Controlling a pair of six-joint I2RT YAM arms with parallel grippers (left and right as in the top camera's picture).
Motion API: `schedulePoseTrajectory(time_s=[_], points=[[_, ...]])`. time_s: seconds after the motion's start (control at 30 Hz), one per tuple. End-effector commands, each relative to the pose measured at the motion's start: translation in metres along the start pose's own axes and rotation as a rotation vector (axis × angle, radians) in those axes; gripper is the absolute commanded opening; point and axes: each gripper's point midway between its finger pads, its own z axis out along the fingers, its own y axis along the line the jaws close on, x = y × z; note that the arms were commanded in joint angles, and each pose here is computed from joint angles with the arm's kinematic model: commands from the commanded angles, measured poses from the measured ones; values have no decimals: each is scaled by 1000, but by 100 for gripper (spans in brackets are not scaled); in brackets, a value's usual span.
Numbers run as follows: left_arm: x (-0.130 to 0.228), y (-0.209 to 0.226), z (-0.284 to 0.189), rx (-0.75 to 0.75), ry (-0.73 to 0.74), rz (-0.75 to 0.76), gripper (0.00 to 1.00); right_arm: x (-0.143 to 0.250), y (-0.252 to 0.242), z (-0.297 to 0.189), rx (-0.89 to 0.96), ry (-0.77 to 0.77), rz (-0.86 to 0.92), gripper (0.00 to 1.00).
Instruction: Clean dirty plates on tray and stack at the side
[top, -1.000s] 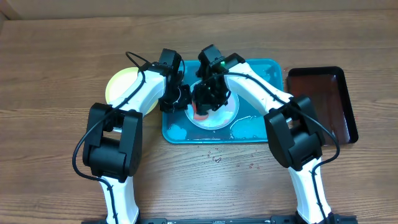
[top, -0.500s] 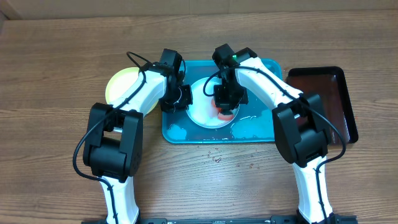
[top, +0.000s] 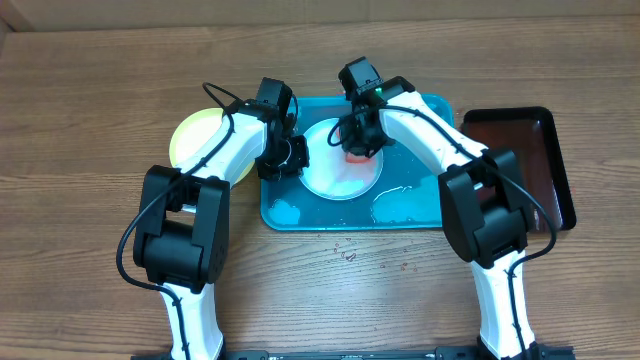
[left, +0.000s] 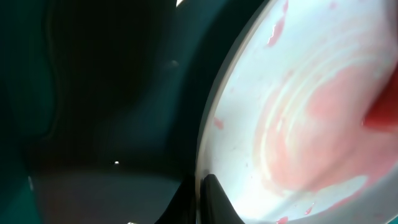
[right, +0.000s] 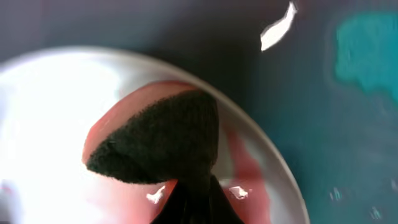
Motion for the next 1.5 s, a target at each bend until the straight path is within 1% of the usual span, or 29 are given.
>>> schedulePoseTrajectory(time_s=[0.0, 0.1, 0.3, 0.43, 0.53, 0.73, 0.8, 0.83, 0.97, 1.07, 1.2, 1.33, 1.47], points=[[0, 3, 4, -16, 12, 26, 4, -4, 26, 2, -136, 1, -11, 4], [0, 3, 4, -16, 12, 26, 4, 1, 49, 1, -205, 12, -41, 4], [0, 3, 4, -16, 13, 26, 4, 24, 84, 2, -223, 45, -113, 5], [0, 3, 4, -17, 13, 25, 4, 37, 98, 2, -224, 68, -145, 5], [0, 3, 4, -16, 13, 26, 4, 39, 101, 2, -224, 70, -150, 4], [1, 3, 4, -18, 15, 25, 4, 17, 61, 2, -179, 46, -73, 4], [1, 3, 4, -18, 16, 25, 4, 10, 35, 2, -151, 50, -23, 4], [1, 3, 4, -18, 16, 25, 4, 6, 13, 1, -135, 63, 21, 4], [1, 3, 4, -18, 15, 25, 4, 10, -24, -2, -101, 115, 101, 4], [1, 3, 4, -18, 15, 25, 4, 22, -44, -5, -74, 180, 147, 4], [1, 3, 4, -18, 16, 25, 4, 43, -46, -10, -80, 269, 164, 4], [1, 3, 4, -17, 15, 25, 4, 59, -22, -13, -129, 327, 110, 4], [0, 3, 4, -16, 12, 26, 4, 70, 12, -12, -162, 342, 44, 4]])
